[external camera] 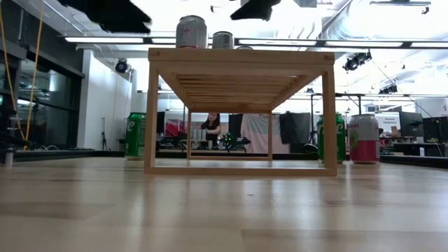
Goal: Place canned beverage on shelf
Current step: Put the left white and pink soda can on the shelf, then put the white and pink soda can aligned with the other white and pink soda can on the shelf
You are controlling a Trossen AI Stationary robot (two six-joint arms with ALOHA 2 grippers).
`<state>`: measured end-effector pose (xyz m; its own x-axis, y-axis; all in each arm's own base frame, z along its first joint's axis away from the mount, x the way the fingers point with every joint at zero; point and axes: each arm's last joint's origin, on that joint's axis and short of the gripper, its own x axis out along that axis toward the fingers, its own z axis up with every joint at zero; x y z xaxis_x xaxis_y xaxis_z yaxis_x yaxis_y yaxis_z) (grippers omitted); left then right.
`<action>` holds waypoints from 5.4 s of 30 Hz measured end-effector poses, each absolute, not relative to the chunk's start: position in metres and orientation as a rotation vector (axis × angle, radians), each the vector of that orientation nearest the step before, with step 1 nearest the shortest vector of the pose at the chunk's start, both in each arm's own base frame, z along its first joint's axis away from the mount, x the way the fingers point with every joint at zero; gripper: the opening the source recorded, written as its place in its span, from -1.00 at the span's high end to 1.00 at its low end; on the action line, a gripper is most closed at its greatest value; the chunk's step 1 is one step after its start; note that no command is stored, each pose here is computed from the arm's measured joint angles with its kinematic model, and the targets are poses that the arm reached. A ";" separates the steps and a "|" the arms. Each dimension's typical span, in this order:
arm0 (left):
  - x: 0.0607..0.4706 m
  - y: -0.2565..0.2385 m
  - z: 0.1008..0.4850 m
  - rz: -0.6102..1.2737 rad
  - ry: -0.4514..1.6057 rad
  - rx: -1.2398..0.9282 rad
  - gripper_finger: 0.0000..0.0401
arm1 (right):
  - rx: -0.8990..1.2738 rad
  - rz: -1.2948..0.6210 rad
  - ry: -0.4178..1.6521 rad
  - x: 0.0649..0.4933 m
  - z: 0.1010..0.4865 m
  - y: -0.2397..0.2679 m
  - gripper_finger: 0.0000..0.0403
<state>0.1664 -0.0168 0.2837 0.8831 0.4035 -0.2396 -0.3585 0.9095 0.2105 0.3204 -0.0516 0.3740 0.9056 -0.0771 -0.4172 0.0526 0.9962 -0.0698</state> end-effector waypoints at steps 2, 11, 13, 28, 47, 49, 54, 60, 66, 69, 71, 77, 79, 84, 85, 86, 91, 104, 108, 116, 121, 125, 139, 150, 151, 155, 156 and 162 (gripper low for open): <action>0.173 -0.008 0.279 0.485 0.313 0.169 -0.62 | -0.068 -0.083 0.441 0.313 0.379 -0.044 -0.66; 0.197 0.026 0.263 0.375 0.327 0.114 -0.61 | -0.101 -0.080 0.478 0.297 0.386 -0.019 -0.66; 0.200 0.033 0.256 0.329 0.299 0.111 -0.61 | -0.106 -0.080 0.495 0.296 0.385 -0.016 -0.66; 0.202 0.054 0.255 0.126 0.213 0.063 -0.61 | -0.068 -0.092 0.557 0.293 0.380 -0.009 -0.66; 0.231 0.064 0.238 0.122 0.150 0.065 -0.61 | -0.070 -0.082 0.548 0.294 0.380 -0.006 -0.66; 0.231 0.064 0.238 0.122 0.147 0.054 -0.61 | -0.070 -0.082 0.548 0.294 0.380 -0.006 -0.66; 0.232 0.064 0.238 0.123 0.145 0.050 -0.50 | -0.071 -0.082 0.548 0.294 0.380 -0.006 -0.66; 0.232 0.064 0.238 0.128 0.141 0.026 -0.22 | -0.071 -0.082 0.537 0.294 0.381 -0.006 -0.66; 0.227 0.058 0.244 0.170 0.123 0.024 -0.20 | -0.071 -0.083 0.533 0.295 0.382 -0.006 -0.66; 0.220 0.053 0.254 0.281 0.090 0.021 -0.20 | -0.078 -0.081 0.533 0.295 0.382 -0.006 -0.66; 0.217 0.049 0.257 0.384 0.091 0.024 -0.20 | -0.080 -0.081 0.533 0.295 0.382 -0.006 -0.66; 0.221 0.037 0.256 0.544 0.068 -0.038 -0.20 | -0.079 -0.081 0.528 0.295 0.382 -0.006 -0.66; 0.224 0.034 0.251 0.607 0.087 -0.033 -0.20 | -0.079 -0.081 0.526 0.295 0.382 -0.006 -0.66; 0.234 0.029 0.248 0.642 0.098 0.015 -0.20 | -0.079 -0.081 0.527 0.295 0.382 -0.006 -0.66; 0.235 0.028 0.248 0.635 0.103 0.016 -0.20 | -0.079 -0.081 0.527 0.295 0.382 -0.006 -0.66; 0.237 0.027 0.248 0.632 0.106 0.019 -0.20 | -0.079 -0.081 0.527 0.295 0.382 -0.006 -0.66; 0.243 0.029 0.243 0.642 0.133 0.038 -0.20 | -0.079 -0.081 0.526 0.295 0.382 -0.006 -0.66; 0.253 0.038 0.234 0.670 0.117 0.004 -0.25 | -0.070 -0.084 0.521 0.296 0.383 -0.006 -0.66; 0.253 0.038 0.234 0.670 0.109 -0.018 -0.37 | -0.070 -0.084 0.519 0.296 0.383 -0.006 -0.66; 0.252 0.035 0.235 0.660 0.103 -0.018 -0.64 | -0.070 -0.085 0.519 0.296 0.383 -0.006 -0.66; 0.250 0.035 0.240 0.658 0.086 -0.022 -0.66 | -0.070 -0.084 0.519 0.296 0.383 -0.006 -0.66; 0.246 0.033 0.244 0.650 0.082 -0.021 -0.67 | -0.068 -0.085 0.519 0.296 0.383 -0.006 -0.66; 0.206 0.021 0.276 0.626 0.064 0.016 -0.67 | -0.067 -0.084 0.527 0.295 0.382 -0.006 -0.66; 0.150 -0.001 0.295 0.370 -0.021 0.015 -0.67 | -0.003 -0.222 0.762 0.281 0.359 -0.009 -0.66; 0.147 -0.001 0.294 0.363 -0.029 0.013 -0.67 | 0.003 -0.254 0.794 0.279 0.353 -0.010 -0.66; 0.134 0.001 0.289 0.368 -0.086 0.003 -0.67 | 0.019 -0.401 0.909 0.260 0.326 -0.013 -0.66; 0.131 0.001 0.290 0.368 -0.098 0.000 -0.67 | 0.023 -0.446 0.925 0.254 0.319 -0.013 -0.66; 0.121 0.001 0.295 0.362 -0.142 -0.014 -0.67 | 0.110 -0.829 0.851 0.210 0.303 -0.030 -0.66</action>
<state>0.1213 0.0015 0.2947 0.9253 0.3543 0.1355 -0.3523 0.9351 -0.0392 0.2099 -0.0299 0.3030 0.3744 -0.6045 -0.7032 0.6873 0.6899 -0.2272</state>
